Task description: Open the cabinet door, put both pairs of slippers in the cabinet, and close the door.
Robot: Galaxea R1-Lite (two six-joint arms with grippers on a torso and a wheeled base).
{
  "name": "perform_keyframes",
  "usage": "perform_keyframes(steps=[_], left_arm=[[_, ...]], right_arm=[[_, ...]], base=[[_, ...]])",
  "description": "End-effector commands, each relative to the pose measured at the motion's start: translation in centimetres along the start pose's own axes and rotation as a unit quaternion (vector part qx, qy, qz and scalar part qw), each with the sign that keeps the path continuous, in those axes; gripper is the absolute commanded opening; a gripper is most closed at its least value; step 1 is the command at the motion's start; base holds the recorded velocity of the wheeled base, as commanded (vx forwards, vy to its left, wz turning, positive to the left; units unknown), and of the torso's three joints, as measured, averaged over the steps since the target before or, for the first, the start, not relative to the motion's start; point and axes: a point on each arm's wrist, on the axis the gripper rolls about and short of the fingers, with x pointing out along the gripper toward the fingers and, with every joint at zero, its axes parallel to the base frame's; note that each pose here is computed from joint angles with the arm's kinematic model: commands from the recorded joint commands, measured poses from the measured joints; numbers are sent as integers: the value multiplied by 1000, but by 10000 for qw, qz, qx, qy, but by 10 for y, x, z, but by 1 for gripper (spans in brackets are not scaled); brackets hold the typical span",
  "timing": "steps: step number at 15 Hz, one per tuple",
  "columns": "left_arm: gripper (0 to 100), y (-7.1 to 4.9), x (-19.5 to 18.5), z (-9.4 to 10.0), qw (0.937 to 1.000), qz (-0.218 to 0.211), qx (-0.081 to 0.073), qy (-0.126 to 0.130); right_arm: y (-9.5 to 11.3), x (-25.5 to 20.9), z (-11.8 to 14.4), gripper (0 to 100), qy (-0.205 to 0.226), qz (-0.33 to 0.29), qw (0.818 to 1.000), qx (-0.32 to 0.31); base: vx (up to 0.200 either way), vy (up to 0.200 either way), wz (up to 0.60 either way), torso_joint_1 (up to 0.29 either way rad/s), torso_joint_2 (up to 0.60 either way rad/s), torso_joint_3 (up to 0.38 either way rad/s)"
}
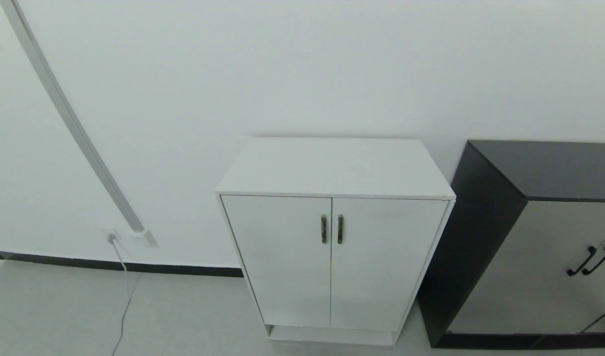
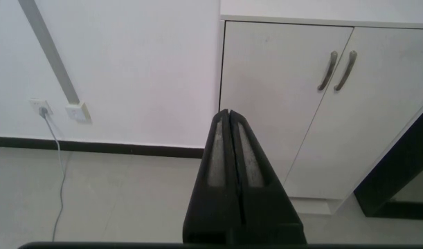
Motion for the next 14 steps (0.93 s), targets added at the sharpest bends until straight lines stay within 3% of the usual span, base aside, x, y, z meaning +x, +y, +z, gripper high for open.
perform_keyframes(steps=[1,8,12,14], left_arm=[[0,0,0,0,10000,7,-1,9],[0,0,0,0,10000,7,-1,2],[0,0,0,0,10000,-1,-1,2],[0,0,0,0,10000,7,-1,2]], right_arm=[[1,-3,-1,0,-172,244,9995,-141],[3,-3,-6,0,86,642,9977,-211],[4,-5,-7,0,-46,-487,9988,-30],[5,-9,-8,0,-309,-781,9965,3]], base=[[0,0,0,0,0,0],[0,0,0,0,0,0],[0,0,0,0,0,0],[0,0,0,0,0,0]])
